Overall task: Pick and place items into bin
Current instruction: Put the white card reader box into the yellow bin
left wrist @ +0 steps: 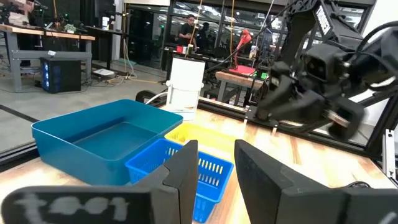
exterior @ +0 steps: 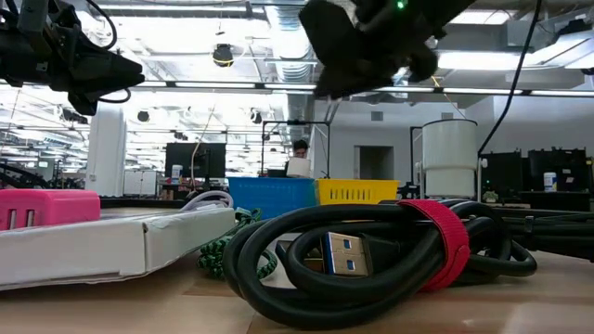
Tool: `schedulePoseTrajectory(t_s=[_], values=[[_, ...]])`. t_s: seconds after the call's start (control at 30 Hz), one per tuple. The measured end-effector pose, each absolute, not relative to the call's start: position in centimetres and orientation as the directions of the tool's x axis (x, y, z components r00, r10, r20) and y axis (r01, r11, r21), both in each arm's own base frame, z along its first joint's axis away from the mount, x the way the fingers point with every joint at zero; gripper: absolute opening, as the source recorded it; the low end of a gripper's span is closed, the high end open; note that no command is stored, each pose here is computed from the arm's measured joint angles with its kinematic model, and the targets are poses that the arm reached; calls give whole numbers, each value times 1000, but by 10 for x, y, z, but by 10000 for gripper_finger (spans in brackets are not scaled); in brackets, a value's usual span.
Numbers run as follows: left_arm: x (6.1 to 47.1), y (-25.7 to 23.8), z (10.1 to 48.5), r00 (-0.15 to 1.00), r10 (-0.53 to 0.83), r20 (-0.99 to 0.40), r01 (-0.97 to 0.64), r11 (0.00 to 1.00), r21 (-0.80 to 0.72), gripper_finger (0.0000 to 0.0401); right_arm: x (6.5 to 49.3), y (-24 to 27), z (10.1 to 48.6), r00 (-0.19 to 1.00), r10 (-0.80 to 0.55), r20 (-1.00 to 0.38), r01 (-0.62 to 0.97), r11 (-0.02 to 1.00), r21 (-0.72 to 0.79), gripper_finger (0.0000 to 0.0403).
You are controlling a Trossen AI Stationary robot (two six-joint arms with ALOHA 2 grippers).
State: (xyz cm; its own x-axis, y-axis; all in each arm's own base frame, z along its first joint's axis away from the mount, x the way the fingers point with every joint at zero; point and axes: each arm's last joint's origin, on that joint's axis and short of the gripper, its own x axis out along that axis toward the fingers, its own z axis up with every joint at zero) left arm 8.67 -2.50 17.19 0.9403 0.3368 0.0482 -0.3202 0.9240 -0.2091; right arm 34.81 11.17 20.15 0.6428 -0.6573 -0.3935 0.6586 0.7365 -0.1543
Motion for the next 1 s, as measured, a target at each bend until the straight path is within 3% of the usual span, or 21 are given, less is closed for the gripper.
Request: schedulePoseTrajectory(t_s=[0.1,0.27,0.43,1.0], values=[[87,-25,172,940,337,48,-321,924,-209,95,357,116,205,737,-505,-448,528,845,-83,118],[87,-25,172,940,337,48,-320,924,-209,95,361,137,217,848,-368,-382,371,926,-70,118],[87,-25,172,940,337,48,-320,924,-209,95,354,156,220,873,-330,-359,324,943,-79,118],[86,-25,176,938,338,76,-307,913,-267,95,330,194,212,892,-246,-380,314,941,127,118]])
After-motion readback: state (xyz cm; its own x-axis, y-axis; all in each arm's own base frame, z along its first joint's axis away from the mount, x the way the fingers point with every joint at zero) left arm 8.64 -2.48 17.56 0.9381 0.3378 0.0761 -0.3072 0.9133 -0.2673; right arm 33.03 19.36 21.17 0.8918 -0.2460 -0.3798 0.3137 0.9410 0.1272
